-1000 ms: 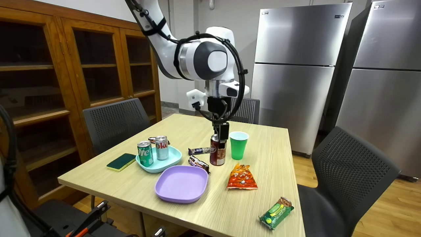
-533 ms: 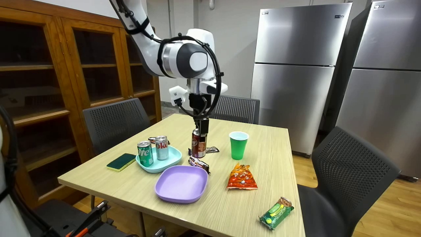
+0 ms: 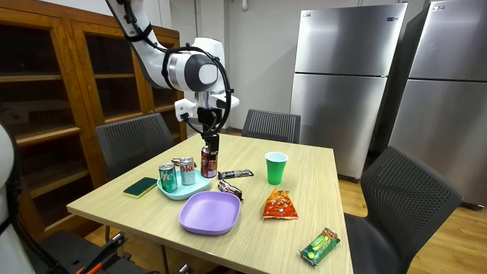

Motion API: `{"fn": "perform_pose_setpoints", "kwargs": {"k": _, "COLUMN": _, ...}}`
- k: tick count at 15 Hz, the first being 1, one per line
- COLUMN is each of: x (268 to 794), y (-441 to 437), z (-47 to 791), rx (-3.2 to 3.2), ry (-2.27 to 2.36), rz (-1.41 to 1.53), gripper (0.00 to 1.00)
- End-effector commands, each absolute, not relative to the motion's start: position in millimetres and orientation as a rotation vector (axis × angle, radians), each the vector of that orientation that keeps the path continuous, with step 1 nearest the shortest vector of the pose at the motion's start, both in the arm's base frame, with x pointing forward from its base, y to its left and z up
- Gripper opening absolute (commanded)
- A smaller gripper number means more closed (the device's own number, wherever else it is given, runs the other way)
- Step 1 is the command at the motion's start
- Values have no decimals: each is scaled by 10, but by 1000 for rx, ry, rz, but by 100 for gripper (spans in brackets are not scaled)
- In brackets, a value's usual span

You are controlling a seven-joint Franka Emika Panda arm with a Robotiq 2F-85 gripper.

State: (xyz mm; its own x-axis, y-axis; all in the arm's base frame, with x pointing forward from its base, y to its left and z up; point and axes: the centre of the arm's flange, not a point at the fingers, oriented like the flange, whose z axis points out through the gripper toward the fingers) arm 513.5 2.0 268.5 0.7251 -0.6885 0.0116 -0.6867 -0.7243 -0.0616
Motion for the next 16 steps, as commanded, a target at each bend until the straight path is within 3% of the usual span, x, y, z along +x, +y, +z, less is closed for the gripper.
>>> {"fn": "perform_pose_setpoints", "kwargs": {"k": 1, "x": 5266, "y": 277, "z": 2613, "rx": -2839, "ry": 1151, "rz": -71, "gripper": 38}}
{"fn": "perform_pose_setpoints", "kwargs": {"k": 16, "x": 5603, "y": 736, "z": 2183, "rx": -2824, "ry": 1174, "rz": -121, "gripper": 38}}
